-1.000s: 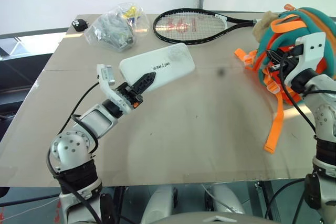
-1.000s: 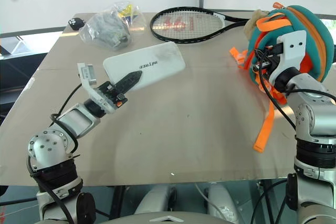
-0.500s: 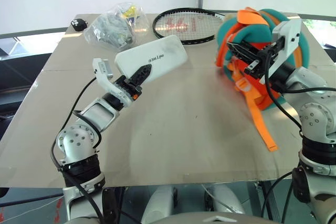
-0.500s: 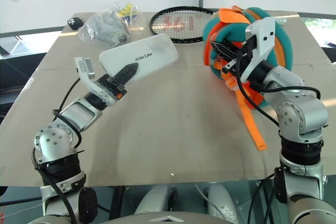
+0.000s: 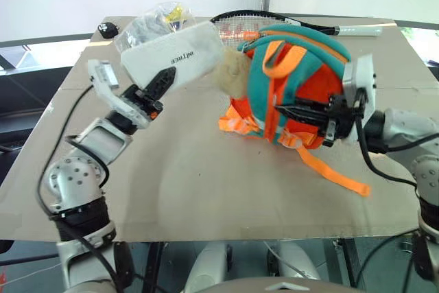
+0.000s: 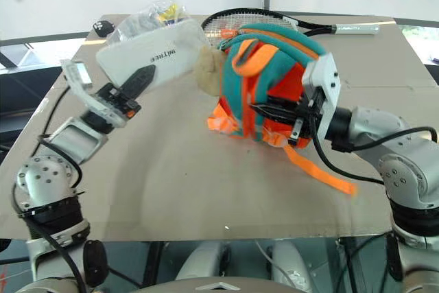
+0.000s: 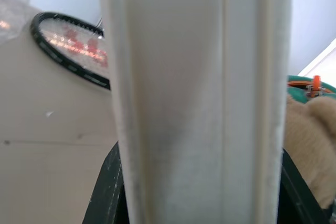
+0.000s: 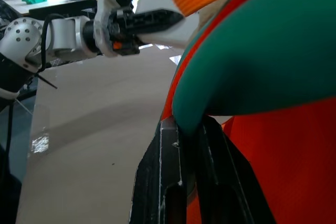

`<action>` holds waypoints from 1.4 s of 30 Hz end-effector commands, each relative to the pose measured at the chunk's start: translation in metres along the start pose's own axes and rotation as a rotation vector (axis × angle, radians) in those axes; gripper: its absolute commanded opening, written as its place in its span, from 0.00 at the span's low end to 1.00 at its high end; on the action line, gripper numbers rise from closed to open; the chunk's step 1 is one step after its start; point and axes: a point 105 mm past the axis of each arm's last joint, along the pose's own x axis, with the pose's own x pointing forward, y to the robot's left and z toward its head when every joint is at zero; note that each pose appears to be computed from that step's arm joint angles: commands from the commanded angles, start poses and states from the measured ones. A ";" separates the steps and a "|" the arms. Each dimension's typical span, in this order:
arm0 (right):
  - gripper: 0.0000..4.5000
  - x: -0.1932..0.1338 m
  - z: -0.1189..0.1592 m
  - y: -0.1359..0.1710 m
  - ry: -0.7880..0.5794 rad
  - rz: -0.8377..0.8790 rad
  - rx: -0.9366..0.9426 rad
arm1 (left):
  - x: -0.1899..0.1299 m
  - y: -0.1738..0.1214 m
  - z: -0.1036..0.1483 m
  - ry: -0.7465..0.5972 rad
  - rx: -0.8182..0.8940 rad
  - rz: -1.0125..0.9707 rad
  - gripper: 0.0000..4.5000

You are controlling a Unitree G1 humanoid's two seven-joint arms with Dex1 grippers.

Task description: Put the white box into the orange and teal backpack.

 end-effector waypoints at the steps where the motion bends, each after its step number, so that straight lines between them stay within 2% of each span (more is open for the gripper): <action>1: 0.01 -0.022 0.016 -0.009 -0.021 -0.053 -0.083 | 0.000 -0.041 0.016 -0.007 0.062 -0.238 0.26; 5: 0.01 -0.040 0.008 -0.015 0.026 -0.083 -0.084 | -0.006 -0.059 0.014 0.063 0.126 -0.363 0.26; 10: 0.01 -0.063 0.013 -0.017 -0.005 -0.104 -0.055 | -0.010 -0.080 -0.021 0.264 0.324 -0.553 0.26; 12: 0.01 -0.069 0.014 -0.021 -0.005 -0.130 -0.058 | -0.011 -0.086 -0.029 0.302 0.358 -0.619 0.26; 20: 0.01 -0.065 0.019 -0.017 -0.033 -0.132 -0.035 | -0.008 -0.079 -0.049 0.386 0.494 -0.680 0.26; 26: 0.01 -0.053 0.019 0.000 -0.043 -0.073 -0.019 | 0.017 -0.083 -0.078 0.468 0.626 -0.657 0.26; 31: 0.01 -0.041 0.016 0.012 -0.037 -0.026 -0.015 | 0.052 -0.101 -0.092 0.490 0.588 -0.603 0.26; 36: 0.01 -0.034 0.015 0.014 -0.050 -0.023 -0.006 | 0.078 -0.114 -0.123 0.569 0.612 -0.613 0.26; 40: 0.01 -0.035 0.010 0.011 -0.043 -0.056 0.000 | 0.083 -0.115 -0.139 0.618 0.652 -0.658 0.26; 41: 0.00 -0.037 0.008 0.009 -0.035 -0.081 0.002 | 0.082 -0.113 -0.136 0.619 0.653 -0.660 0.49; 42: 0.00 -0.039 0.005 0.006 -0.020 -0.108 0.000 | 0.082 -0.109 -0.129 0.599 0.651 -0.639 0.55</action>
